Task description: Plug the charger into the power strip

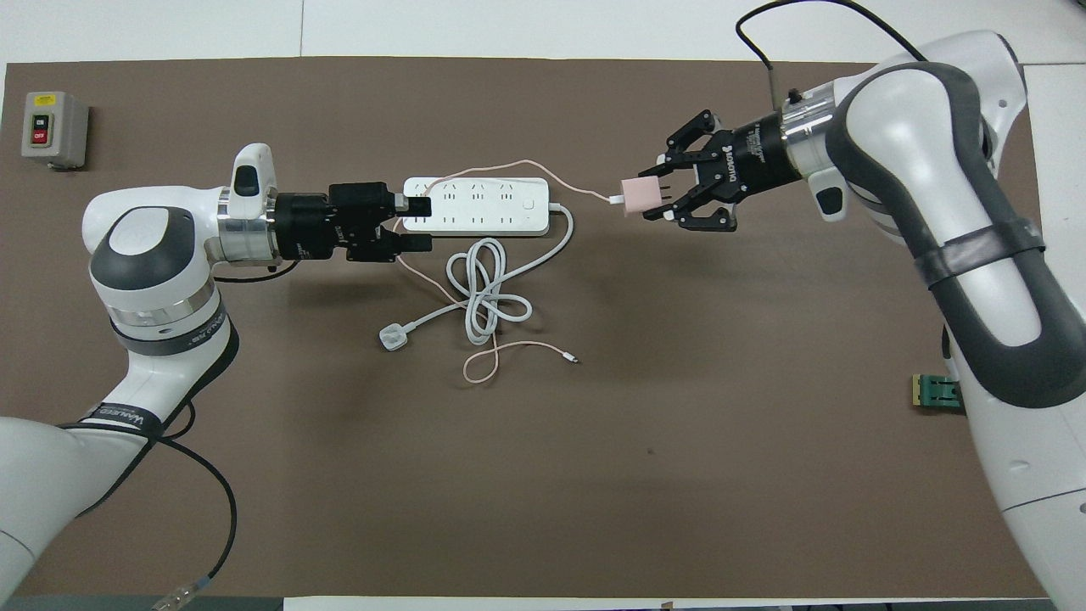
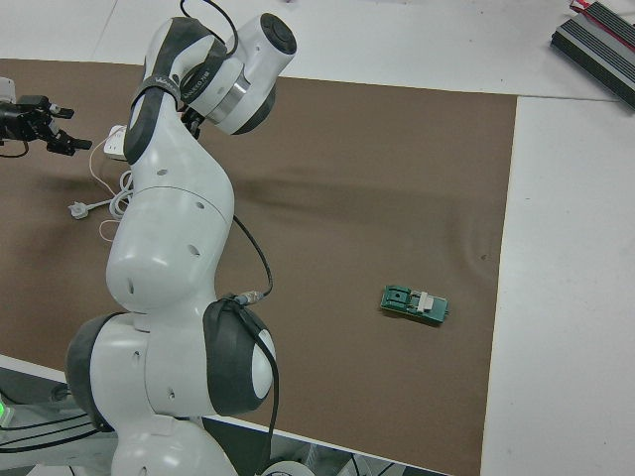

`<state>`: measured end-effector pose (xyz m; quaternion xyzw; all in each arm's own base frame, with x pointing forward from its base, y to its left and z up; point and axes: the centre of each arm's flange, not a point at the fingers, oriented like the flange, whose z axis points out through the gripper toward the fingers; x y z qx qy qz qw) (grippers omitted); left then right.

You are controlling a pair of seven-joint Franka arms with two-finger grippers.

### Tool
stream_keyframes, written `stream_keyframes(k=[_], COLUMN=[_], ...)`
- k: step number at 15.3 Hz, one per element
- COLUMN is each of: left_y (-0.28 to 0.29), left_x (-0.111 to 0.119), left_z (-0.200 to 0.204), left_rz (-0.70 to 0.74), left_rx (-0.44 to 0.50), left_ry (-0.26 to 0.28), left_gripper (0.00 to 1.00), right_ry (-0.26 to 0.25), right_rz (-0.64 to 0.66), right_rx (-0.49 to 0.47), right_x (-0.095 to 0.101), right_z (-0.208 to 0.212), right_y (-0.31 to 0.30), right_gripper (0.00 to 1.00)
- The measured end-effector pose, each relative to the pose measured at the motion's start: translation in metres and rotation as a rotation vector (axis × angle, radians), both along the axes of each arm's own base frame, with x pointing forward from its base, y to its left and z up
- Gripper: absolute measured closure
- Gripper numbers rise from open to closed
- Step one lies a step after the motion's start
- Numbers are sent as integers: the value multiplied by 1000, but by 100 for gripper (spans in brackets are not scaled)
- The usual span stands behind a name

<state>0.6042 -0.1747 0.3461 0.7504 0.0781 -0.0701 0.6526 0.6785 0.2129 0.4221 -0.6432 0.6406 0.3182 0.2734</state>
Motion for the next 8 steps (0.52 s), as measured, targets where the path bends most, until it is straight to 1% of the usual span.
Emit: stream_keyframes(k=[3,8], left_y=[15,-5], left_x=[6,15], left_z=[5,-2], left_rz=[12,-11], left_rx=[-64,-104], left_ry=[0,-102], left_gripper=[0,0], right_ry=[-19,-31], right_rz=[-9,-47], right_rx=[-6,-15], right_x=[-10,-25], right_z=[7,10], right_y=[54,112], right_gripper=[52,52])
